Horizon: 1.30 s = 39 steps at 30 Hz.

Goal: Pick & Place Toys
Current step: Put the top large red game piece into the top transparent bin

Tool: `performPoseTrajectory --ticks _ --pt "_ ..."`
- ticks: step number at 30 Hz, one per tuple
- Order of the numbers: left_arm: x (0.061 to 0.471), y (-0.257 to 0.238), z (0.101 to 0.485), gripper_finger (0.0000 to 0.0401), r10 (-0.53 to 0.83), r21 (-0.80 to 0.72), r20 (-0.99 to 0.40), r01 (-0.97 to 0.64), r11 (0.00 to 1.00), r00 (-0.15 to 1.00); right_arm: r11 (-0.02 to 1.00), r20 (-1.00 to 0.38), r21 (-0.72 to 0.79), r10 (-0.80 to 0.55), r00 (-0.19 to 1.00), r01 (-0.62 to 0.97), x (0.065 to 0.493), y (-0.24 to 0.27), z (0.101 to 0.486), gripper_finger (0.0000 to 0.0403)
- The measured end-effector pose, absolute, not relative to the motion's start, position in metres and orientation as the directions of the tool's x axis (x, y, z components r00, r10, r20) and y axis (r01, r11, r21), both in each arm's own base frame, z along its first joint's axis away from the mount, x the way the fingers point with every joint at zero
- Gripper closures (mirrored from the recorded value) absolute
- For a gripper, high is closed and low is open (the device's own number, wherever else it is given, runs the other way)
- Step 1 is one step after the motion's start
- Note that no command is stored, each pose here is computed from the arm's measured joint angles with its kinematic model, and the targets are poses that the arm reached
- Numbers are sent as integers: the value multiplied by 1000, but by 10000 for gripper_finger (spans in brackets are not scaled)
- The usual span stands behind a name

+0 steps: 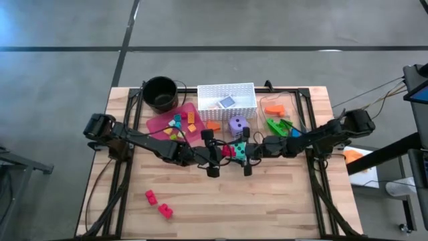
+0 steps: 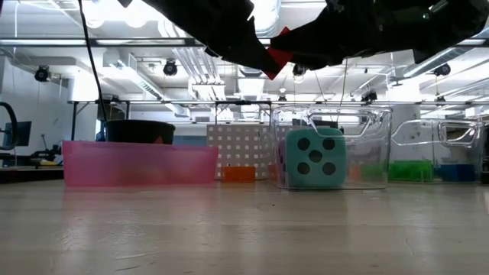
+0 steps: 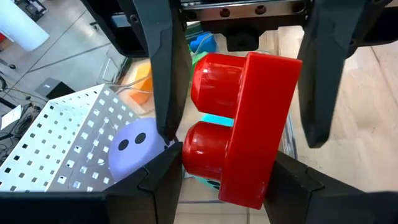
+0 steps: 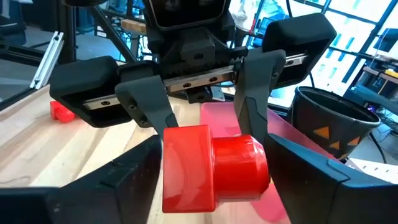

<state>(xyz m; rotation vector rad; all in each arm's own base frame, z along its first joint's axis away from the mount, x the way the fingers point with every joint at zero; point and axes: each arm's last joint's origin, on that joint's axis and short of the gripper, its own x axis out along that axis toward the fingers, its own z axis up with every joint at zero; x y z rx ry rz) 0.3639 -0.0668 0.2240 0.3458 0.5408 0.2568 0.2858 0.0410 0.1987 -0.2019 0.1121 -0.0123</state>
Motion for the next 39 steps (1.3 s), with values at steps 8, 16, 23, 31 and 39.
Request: performPoseTrajectory --ticks 8,16,23,31,39 --pt "364 -67 224 213 326 385 -457 -147 911 828 981 -115 -195 -23 993 0 286 41 198 202" --pt "364 -67 224 213 324 382 -457 -146 913 829 985 -127 -170 -22 992 0 285 41 197 215" --pt "364 -67 224 213 324 382 -457 -146 912 829 985 -127 -170 -19 992 -2 285 41 197 216" --pt "364 -67 224 213 326 366 -453 -160 917 830 986 -126 -170 -21 992 0 285 41 197 217" --pt "364 -67 224 212 326 353 -454 -169 920 829 985 -141 -172 -24 990 -1 285 41 196 217"
